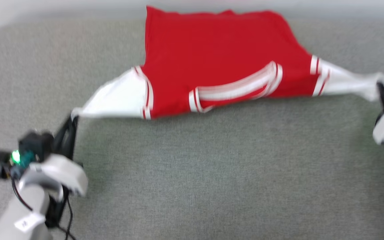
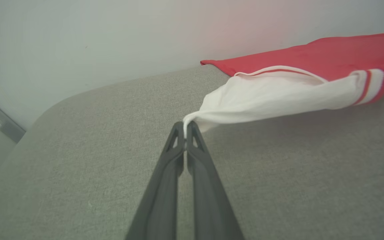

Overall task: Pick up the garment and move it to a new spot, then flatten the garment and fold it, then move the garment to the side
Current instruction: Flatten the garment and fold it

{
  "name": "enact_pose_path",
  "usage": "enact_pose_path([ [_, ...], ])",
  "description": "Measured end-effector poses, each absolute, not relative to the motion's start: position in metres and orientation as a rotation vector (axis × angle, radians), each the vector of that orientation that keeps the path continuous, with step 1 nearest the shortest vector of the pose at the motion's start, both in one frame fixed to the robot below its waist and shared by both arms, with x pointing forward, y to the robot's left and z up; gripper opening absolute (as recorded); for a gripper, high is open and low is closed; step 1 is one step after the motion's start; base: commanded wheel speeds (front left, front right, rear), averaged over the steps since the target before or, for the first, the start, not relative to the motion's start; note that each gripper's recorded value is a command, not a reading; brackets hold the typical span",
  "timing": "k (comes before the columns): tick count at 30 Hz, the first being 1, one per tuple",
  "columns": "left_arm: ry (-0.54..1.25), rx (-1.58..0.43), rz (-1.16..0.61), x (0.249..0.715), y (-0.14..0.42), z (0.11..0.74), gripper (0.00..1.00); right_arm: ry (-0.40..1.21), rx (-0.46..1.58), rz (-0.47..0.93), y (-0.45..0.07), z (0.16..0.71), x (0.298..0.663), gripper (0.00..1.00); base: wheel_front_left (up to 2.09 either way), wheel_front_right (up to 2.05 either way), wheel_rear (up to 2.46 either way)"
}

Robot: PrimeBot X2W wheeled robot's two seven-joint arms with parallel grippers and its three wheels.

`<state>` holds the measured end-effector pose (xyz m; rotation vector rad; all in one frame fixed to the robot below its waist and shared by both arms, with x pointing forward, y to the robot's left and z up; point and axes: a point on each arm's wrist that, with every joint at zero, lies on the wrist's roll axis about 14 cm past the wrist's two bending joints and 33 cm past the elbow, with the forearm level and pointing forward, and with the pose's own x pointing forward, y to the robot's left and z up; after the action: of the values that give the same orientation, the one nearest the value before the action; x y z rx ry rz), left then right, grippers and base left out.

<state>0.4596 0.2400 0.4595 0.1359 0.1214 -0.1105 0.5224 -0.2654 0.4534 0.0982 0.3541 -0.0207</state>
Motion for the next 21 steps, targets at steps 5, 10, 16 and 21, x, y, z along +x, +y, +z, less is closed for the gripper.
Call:
enact_pose_path([
  [5,0.196,0.127,-0.128,0.421,0.235,0.443,0.00,0.451,0.112,0.013,-0.264,0.435,0.472,0.00,0.00,0.00,0.00],
  [10,0.213,0.123,-0.126,0.396,0.234,0.442,0.00,0.520,0.078,0.053,-0.265,0.426,0.431,0.00,0.00,0.00,0.00],
  [16,0.268,0.108,-0.122,0.363,0.236,0.435,0.00,0.591,0.104,0.075,-0.268,0.424,0.394,0.00,0.00,0.00,0.00],
  [21,0.310,0.104,-0.115,0.339,0.243,0.432,0.00,0.698,0.154,0.094,-0.270,0.415,0.361,0.00,0.00,0.00,0.00],
])
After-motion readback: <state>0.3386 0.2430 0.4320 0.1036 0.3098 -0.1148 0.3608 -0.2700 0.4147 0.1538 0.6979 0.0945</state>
